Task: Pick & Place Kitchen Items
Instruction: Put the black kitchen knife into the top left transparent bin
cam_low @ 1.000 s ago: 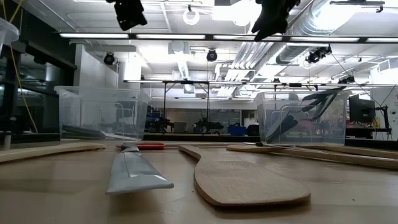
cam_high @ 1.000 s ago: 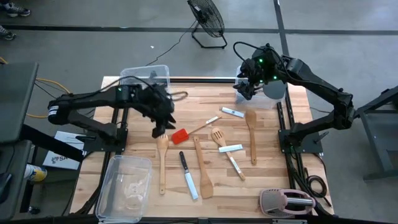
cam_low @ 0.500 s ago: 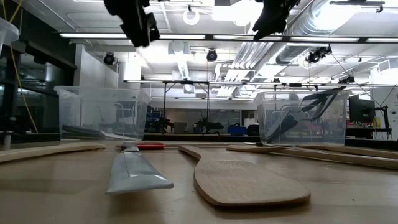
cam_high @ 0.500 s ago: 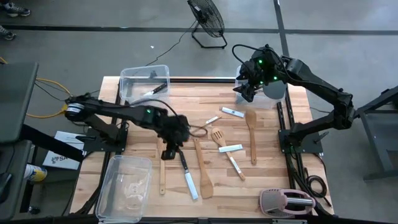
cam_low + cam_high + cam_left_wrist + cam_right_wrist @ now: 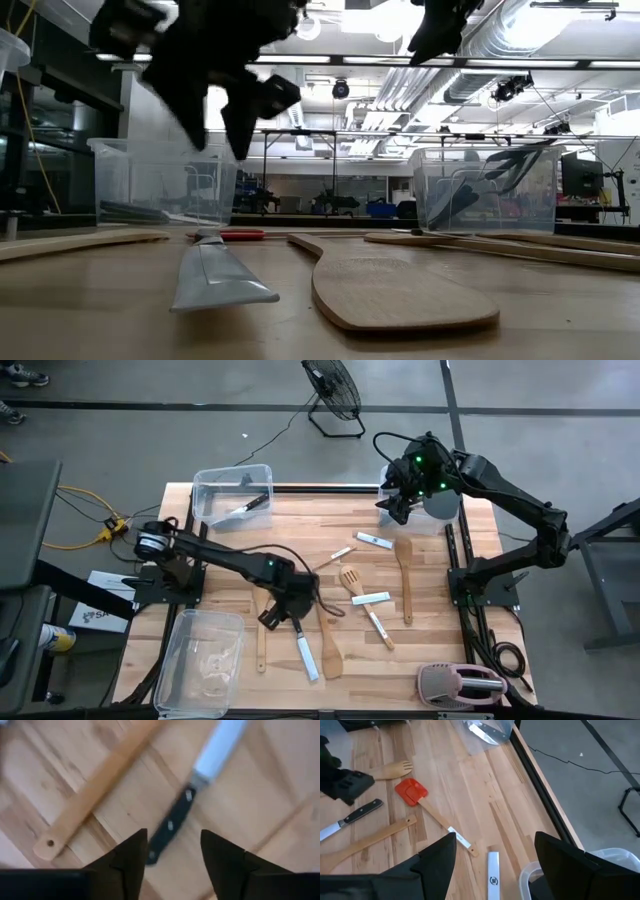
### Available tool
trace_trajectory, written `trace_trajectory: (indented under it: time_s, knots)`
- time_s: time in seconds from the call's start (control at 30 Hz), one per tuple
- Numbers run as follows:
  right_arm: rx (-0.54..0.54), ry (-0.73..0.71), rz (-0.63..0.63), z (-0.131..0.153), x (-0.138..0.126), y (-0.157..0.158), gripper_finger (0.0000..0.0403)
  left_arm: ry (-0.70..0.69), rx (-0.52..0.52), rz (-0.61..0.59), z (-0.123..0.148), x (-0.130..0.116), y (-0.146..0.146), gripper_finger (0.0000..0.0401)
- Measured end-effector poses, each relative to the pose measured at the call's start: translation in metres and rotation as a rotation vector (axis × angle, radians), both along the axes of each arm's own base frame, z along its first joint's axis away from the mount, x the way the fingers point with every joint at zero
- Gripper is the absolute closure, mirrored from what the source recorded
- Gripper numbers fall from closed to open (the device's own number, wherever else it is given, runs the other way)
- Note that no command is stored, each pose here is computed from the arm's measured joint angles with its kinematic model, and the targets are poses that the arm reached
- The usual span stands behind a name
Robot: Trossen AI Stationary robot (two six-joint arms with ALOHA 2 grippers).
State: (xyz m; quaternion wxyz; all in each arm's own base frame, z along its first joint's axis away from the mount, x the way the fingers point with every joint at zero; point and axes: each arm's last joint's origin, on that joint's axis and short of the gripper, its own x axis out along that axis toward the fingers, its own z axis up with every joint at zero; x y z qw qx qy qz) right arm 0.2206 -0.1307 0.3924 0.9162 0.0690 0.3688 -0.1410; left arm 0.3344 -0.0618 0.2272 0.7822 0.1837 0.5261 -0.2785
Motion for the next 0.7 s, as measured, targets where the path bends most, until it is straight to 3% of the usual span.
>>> trace_trajectory:
  time_s: [0.17, 0.3, 0.7]
  knots:
    - [0.006, -0.001, -0.01, 0.0, 0.0, 0.0, 0.0141, -0.055, 0.18, -0.222, -0.014, 0.006, -0.011, 0.0176]
    - [0.014, 0.004, -0.014, -0.001, -0.001, 0.0, 0.0141, -0.074, 0.256, -0.387, -0.024, 0.009, -0.022, 0.0172]
    - [0.024, 0.014, -0.016, -0.001, -0.001, 0.001, 0.0141, -0.107, 0.227, -0.444, -0.046, 0.021, -0.039, 0.0191]
